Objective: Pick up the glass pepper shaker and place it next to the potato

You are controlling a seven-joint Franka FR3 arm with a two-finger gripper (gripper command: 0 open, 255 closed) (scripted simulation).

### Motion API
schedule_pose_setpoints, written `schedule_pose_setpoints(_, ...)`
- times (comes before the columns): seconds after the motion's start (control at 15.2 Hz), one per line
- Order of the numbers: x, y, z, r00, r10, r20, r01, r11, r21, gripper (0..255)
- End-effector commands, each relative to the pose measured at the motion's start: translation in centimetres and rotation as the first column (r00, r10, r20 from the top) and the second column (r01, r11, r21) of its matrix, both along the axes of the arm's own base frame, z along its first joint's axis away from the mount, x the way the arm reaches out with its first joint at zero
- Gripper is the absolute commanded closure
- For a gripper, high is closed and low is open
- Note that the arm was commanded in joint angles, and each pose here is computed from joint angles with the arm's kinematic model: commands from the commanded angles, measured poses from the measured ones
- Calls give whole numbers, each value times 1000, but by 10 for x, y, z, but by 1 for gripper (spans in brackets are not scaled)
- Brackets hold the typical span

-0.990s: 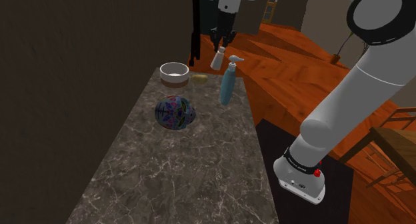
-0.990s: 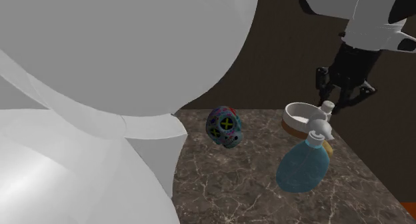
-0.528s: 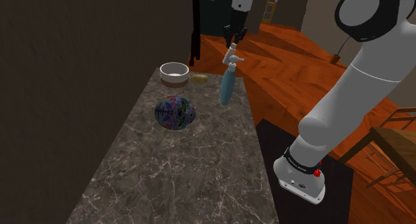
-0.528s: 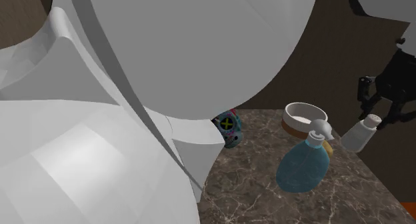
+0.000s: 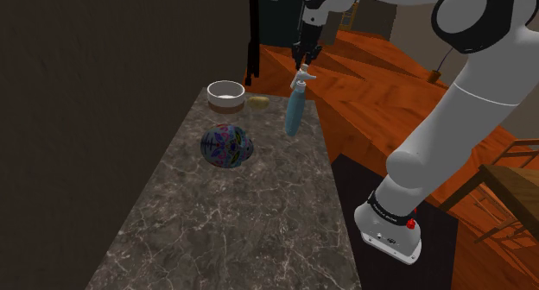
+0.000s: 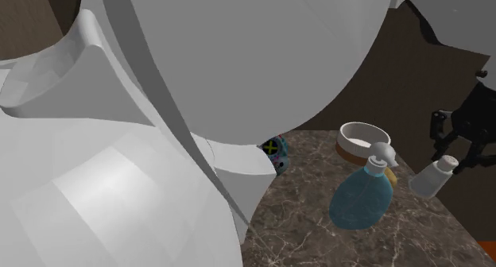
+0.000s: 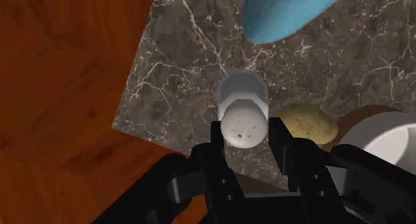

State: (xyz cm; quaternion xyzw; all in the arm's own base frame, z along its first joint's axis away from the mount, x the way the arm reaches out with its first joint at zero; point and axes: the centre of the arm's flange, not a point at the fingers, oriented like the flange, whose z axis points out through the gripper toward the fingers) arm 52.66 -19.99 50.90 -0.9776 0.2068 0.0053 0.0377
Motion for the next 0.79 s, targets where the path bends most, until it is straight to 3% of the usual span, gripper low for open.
schedule_pose_setpoints(0.0, 0, 0, -11, 1000, 0, 1, 0, 1000, 0, 255)
schedule_pose_setpoints(0.73, 0, 0, -69, 1000, 0, 1, 0, 1000, 0, 255)
